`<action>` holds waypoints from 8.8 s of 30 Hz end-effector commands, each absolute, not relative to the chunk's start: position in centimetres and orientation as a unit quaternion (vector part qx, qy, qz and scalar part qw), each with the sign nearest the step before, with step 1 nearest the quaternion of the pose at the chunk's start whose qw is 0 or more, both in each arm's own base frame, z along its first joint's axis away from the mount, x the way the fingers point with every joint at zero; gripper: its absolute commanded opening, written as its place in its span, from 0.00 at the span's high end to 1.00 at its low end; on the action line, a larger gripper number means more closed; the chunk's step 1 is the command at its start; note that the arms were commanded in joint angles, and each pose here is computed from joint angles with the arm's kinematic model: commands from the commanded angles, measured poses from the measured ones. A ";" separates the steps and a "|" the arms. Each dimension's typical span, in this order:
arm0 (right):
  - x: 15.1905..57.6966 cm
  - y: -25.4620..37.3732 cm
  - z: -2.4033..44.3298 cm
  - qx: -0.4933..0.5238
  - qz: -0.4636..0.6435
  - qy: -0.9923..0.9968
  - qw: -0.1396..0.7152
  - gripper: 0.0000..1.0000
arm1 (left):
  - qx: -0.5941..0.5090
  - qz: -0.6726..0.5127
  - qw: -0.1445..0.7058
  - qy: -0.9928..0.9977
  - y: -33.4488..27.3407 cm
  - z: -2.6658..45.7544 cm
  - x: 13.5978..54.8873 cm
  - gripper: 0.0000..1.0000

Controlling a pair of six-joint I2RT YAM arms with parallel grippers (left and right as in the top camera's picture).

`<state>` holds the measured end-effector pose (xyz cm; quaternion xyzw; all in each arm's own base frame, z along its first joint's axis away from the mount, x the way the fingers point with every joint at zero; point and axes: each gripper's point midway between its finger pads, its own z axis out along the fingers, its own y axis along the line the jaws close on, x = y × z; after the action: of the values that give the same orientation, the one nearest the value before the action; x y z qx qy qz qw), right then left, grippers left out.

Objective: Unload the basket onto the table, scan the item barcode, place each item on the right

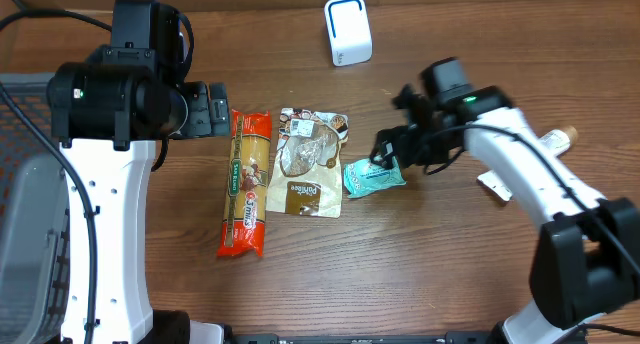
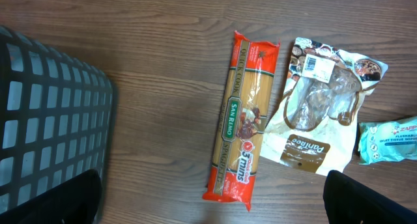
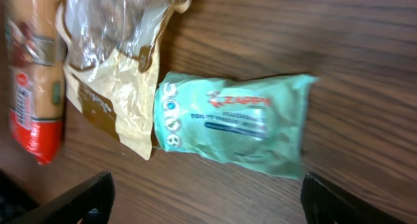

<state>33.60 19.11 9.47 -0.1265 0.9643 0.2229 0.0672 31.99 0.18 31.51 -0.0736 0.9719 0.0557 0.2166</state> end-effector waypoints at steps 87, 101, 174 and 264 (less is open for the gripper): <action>29.5 26.6 25.2 -0.265 0.550 0.787 0.084 0.96 | -0.081 0.061 0.220 0.970 0.5 31.7 31.9 0.00; 30.0 24.8 11.4 -0.193 0.569 0.798 0.036 0.96 | -0.081 0.061 0.220 0.970 0.5 31.7 31.9 0.00; 31.3 16.2 4.9 -0.031 0.127 0.988 0.086 0.96 | -0.081 0.061 0.220 0.970 0.5 31.7 31.9 0.00; 26.7 16.8 1.3 -0.069 0.039 0.997 -0.004 0.64 | -0.081 0.061 0.220 0.970 0.5 31.7 31.9 0.00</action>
<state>25.43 19.72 1.73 -0.0913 0.9905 0.0994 -0.0260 31.99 0.18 31.50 -0.0736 0.9719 0.0557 0.2164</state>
